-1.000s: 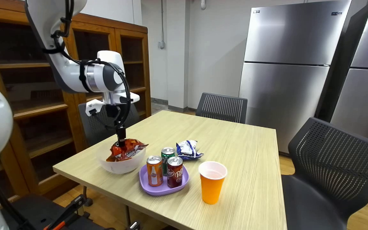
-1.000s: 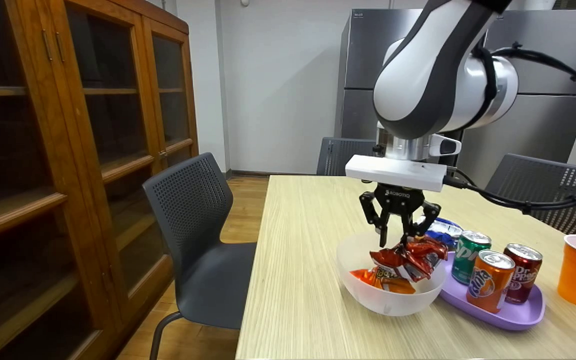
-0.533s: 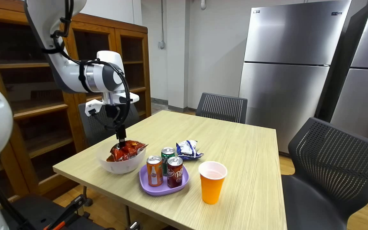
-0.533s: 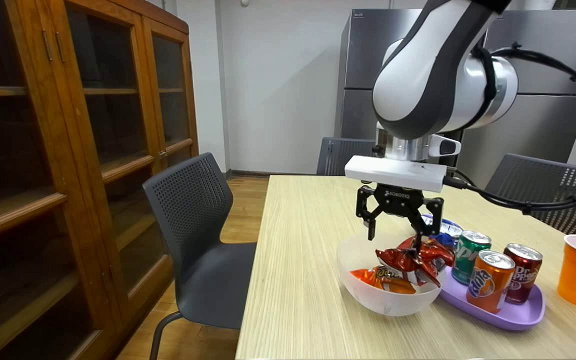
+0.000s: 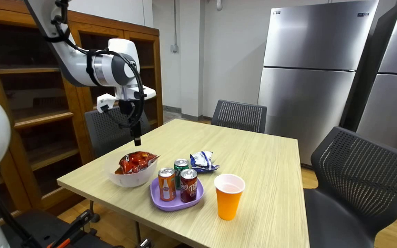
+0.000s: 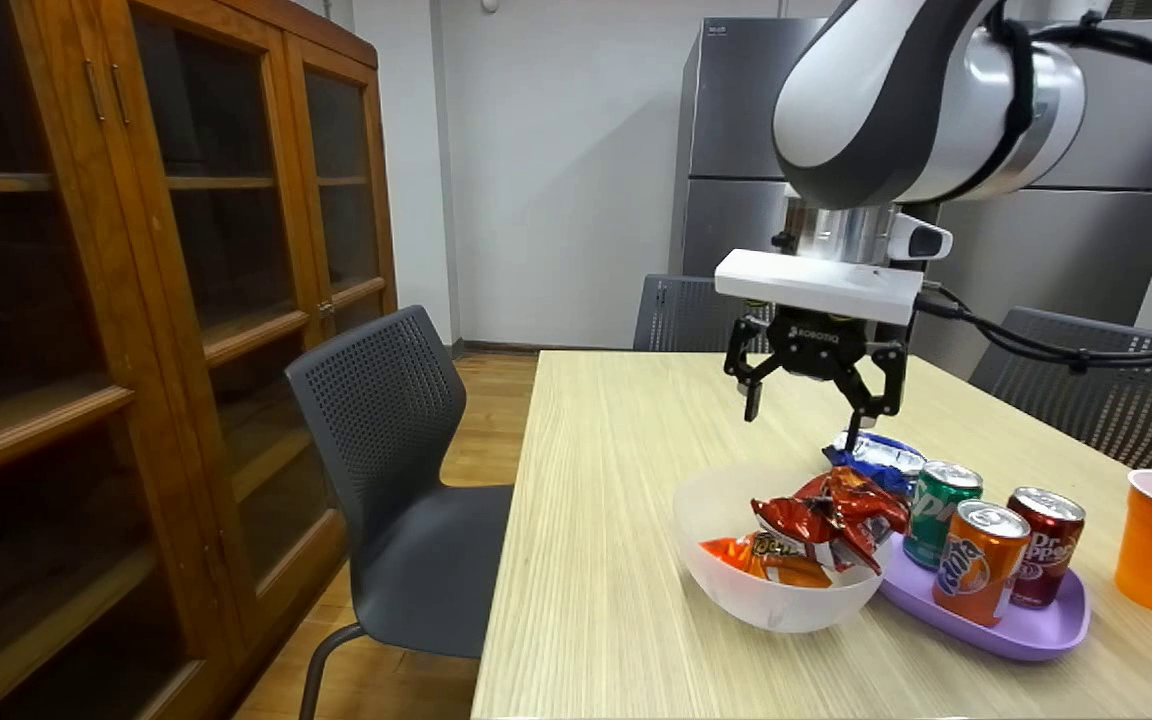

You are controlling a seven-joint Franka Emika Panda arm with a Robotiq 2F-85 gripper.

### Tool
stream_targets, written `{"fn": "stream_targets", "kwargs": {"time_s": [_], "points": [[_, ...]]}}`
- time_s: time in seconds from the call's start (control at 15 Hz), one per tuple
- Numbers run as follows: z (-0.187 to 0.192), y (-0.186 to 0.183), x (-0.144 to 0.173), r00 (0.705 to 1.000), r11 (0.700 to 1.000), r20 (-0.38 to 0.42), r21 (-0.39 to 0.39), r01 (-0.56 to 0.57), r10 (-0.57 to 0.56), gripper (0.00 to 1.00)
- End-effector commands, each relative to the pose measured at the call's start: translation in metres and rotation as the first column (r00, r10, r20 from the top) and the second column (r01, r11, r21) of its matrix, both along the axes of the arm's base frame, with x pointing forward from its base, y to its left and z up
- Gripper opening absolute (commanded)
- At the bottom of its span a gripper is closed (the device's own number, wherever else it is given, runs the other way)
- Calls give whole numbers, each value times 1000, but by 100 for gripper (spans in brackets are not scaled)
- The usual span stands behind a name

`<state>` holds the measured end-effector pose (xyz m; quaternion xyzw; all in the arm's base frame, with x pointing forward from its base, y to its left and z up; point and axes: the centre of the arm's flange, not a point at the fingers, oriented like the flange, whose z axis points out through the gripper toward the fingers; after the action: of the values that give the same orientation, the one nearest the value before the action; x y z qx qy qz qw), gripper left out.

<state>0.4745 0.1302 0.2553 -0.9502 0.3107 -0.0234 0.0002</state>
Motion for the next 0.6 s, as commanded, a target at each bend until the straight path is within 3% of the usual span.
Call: {"fn": "stream_targets", "kwargs": {"time_s": [0.0,0.53], "points": [[34,-26,-5,1000,1000,14,27,12,-13,100],[55,-90,20,997,998,53,54,45,-48,100]]}}
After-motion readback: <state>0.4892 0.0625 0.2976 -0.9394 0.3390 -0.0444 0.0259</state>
